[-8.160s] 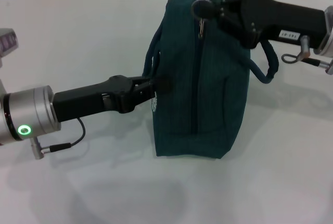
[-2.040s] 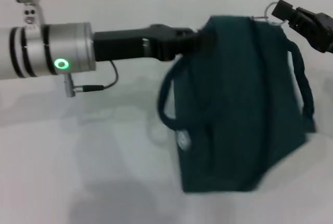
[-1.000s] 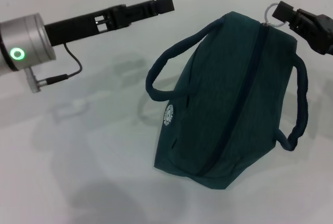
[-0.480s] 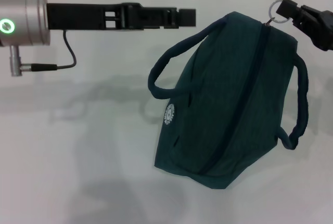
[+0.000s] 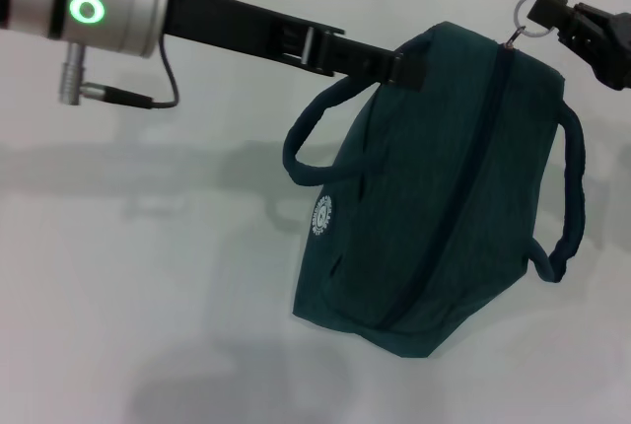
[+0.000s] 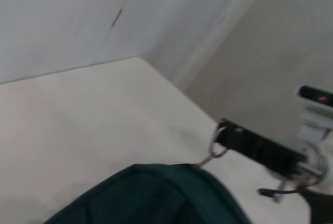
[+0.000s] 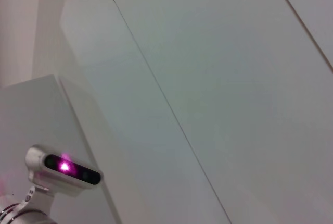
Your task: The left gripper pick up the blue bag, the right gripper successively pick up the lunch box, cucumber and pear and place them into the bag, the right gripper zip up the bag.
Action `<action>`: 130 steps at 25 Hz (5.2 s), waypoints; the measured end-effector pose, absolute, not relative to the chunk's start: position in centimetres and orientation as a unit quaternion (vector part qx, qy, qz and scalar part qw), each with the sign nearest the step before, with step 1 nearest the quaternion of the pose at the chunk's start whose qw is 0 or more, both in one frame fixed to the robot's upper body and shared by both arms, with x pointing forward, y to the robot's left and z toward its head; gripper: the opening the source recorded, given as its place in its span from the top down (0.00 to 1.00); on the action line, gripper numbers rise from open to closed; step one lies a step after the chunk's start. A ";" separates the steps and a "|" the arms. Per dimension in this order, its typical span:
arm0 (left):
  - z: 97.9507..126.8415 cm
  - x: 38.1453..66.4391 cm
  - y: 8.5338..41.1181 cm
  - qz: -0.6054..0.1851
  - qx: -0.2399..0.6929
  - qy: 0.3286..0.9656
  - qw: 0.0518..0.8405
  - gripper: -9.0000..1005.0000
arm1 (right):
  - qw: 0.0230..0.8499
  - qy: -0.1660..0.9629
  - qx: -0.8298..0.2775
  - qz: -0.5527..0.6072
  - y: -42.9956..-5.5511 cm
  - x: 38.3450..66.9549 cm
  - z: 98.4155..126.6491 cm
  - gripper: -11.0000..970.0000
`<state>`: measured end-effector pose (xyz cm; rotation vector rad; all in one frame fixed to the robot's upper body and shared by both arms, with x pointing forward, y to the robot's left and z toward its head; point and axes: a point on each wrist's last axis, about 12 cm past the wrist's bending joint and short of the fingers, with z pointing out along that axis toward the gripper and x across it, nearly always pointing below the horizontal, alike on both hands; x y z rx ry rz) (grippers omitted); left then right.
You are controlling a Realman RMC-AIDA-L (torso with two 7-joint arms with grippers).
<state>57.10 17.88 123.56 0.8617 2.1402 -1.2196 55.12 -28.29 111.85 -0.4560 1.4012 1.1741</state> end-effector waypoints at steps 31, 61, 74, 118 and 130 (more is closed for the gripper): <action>120.9 57.5 14.7 -0.372 0.331 0.831 0.247 0.30 | 0.588 0.594 -0.205 0.510 -27.8 55.4 112.2 0.95; 119.5 55.9 15.2 -0.412 0.388 0.777 0.278 0.96 | 0.559 0.621 -0.104 0.539 -28.9 54.7 110.5 0.95; 119.7 54.6 15.0 -0.442 0.442 0.721 0.298 0.96 | 0.554 0.646 -0.065 0.521 -29.7 54.8 109.4 0.95; 118.0 59.6 16.7 -0.467 0.324 0.740 0.359 0.93 | 0.563 0.664 -0.014 0.491 -33.3 53.8 108.9 0.45; 116.3 60.6 16.9 -0.468 0.284 0.754 0.363 0.90 | 0.565 0.658 -0.023 0.497 -33.2 53.5 109.0 0.21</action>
